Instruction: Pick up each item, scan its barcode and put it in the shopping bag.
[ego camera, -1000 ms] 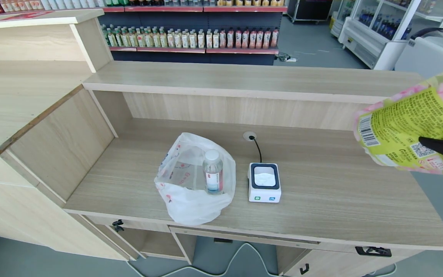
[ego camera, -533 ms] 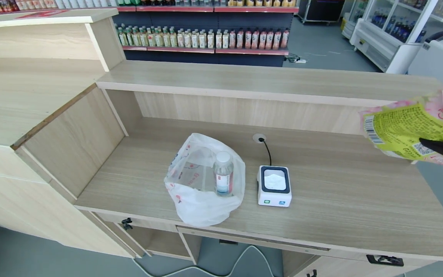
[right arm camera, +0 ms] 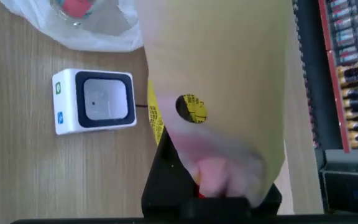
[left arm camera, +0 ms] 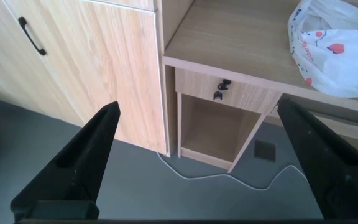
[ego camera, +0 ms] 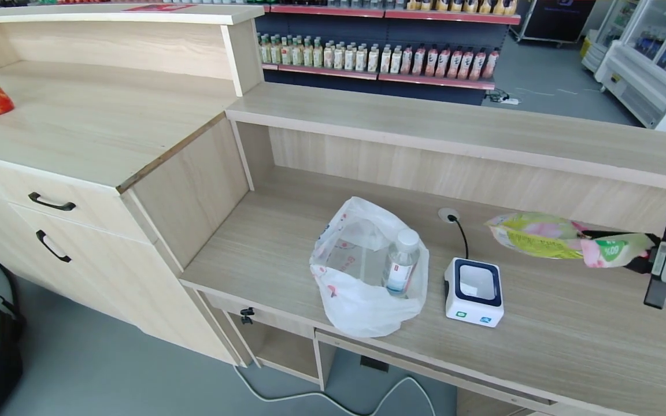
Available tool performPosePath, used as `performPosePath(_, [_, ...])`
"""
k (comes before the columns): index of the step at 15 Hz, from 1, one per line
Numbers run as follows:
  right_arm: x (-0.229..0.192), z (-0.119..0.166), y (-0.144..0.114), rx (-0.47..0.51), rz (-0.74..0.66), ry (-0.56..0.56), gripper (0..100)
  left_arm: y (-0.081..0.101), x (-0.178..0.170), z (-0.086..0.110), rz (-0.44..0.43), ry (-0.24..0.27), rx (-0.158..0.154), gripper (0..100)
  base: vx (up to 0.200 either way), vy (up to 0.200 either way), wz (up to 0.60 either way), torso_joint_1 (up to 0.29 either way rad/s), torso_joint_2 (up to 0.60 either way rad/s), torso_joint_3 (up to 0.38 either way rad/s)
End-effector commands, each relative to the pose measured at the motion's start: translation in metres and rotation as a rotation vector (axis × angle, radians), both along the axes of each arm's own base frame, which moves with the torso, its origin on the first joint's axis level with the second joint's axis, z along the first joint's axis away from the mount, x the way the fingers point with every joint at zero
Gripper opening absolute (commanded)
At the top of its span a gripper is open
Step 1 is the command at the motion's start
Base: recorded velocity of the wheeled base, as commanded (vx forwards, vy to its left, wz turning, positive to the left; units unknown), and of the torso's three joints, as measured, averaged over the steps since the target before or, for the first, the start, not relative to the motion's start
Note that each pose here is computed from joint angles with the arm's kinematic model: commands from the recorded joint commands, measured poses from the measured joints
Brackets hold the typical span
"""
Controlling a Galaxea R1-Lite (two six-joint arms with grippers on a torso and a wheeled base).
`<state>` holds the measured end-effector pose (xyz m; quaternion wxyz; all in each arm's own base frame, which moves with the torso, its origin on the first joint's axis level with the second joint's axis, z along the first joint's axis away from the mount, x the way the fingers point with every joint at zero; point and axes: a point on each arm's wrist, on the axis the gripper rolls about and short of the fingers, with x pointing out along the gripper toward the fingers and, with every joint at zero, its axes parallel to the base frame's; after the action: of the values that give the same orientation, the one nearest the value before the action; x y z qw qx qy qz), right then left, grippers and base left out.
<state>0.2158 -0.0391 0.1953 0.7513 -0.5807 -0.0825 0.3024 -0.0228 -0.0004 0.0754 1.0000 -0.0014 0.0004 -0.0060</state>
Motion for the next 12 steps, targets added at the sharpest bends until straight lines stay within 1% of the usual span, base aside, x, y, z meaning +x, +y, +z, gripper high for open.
performPosePath(1, [0.022, -0.031, -0.018, -0.036, 0.044, 0.051, 0, 0.000, 0.000, 0.000, 0.001, -0.001, 0.000, 100, 0.000, 0.000, 0.00, 0.000, 0.00, 0.000])
performPosePath(4, [0.042, -0.043, -0.028, -0.100, 0.071, 0.030, 0, 0.000, 0.000, 0.000, 0.000, -0.001, 0.000, 100, 0.000, 0.000, 0.00, 0.000, 0.00, 0.000])
performPosePath(5, [0.042, -0.043, -0.028, -0.100, 0.071, 0.030, 0, 0.000, 0.000, 0.000, 0.000, -0.001, 0.000, 100, 0.000, 0.000, 0.00, 0.000, 0.00, 0.000])
performPosePath(6, [0.057, -0.047, -0.032, -0.126, 0.080, -0.002, 0, 0.000, 0.000, 0.000, 0.001, -0.001, 0.000, 100, 0.000, 0.000, 0.00, 0.000, 0.00, 0.000])
performPosePath(7, [0.062, -0.049, -0.033, -0.129, 0.082, -0.013, 0, 0.000, 0.000, 0.000, 0.000, -0.001, 0.000, 100, 0.000, 0.000, 0.00, 0.000, 0.00, 0.000])
performPosePath(8, [0.068, -0.050, -0.030, -0.138, 0.096, -0.037, 0, 0.000, 0.000, 0.000, 0.001, -0.001, 0.000, 100, 0.000, 0.000, 0.00, 0.000, 0.00, 0.000])
performPosePath(12, [0.085, -0.057, -0.017, -0.119, 0.185, -0.058, 0, 0.000, 0.000, 0.000, 0.001, -0.001, 0.000, 100, 0.000, 0.000, 0.00, 0.000, 0.00, 0.000])
